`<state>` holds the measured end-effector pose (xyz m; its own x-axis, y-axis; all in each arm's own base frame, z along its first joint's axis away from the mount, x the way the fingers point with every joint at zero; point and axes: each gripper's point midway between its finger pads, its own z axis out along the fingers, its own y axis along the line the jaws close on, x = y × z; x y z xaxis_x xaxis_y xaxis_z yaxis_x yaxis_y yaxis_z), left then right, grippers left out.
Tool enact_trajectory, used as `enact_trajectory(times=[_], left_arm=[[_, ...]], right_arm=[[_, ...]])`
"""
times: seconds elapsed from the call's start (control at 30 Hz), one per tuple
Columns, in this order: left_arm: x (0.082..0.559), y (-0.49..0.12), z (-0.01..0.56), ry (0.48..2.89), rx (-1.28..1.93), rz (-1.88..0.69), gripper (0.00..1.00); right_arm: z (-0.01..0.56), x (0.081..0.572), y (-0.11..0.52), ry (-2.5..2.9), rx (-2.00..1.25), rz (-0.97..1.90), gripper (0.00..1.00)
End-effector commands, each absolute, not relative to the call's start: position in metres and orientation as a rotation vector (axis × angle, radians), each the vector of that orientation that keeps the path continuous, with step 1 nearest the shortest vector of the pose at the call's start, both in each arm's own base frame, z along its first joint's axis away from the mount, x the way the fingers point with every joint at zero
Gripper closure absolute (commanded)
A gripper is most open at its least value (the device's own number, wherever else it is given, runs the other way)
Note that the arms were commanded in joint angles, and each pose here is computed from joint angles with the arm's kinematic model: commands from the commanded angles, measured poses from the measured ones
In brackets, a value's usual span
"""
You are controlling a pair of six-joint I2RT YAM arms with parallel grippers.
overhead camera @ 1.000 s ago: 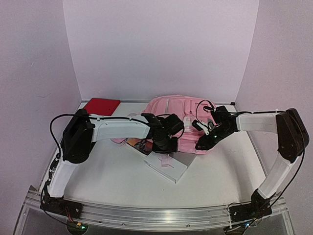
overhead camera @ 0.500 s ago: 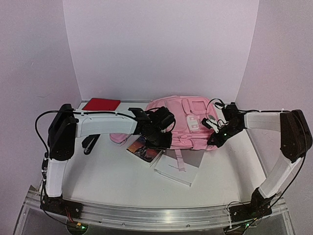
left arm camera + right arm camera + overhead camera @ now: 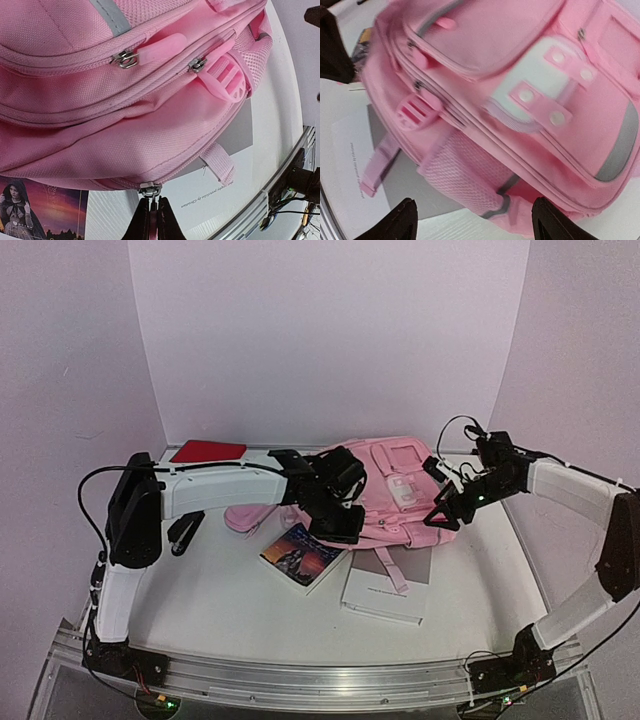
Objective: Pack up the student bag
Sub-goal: Unzip the student bag at the center of the board.
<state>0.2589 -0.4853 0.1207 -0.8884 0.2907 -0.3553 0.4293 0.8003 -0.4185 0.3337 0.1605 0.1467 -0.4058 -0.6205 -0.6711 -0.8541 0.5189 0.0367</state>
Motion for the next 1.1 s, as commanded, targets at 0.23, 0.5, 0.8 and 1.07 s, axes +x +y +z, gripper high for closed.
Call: enact_trajectory(times=[0.23, 0.5, 0.8, 1.07], left_arm=[[0.252, -0.515, 0.19, 2.553, 0.653, -0.962, 1.0], [0.253, -0.517, 0.213, 2.493, 0.644, -1.023, 1.0], [0.255, -0.507, 0.218, 2.481, 0.593, -1.062, 1.0], [0.256, -0.508, 0.221, 2.478, 0.596, -1.092, 1.0]], right_arm=[[0.138, 0.309, 0.255, 1.954, -1.413, 0.658, 0.25], [0.124, 0.323, 0.274, 1.91, -1.457, 0.596, 0.34], [0.115, 0.32, 0.265, 1.836, -1.541, 0.487, 0.63], [0.107, 0.317, 0.261, 1.801, -1.587, 0.451, 0.53]])
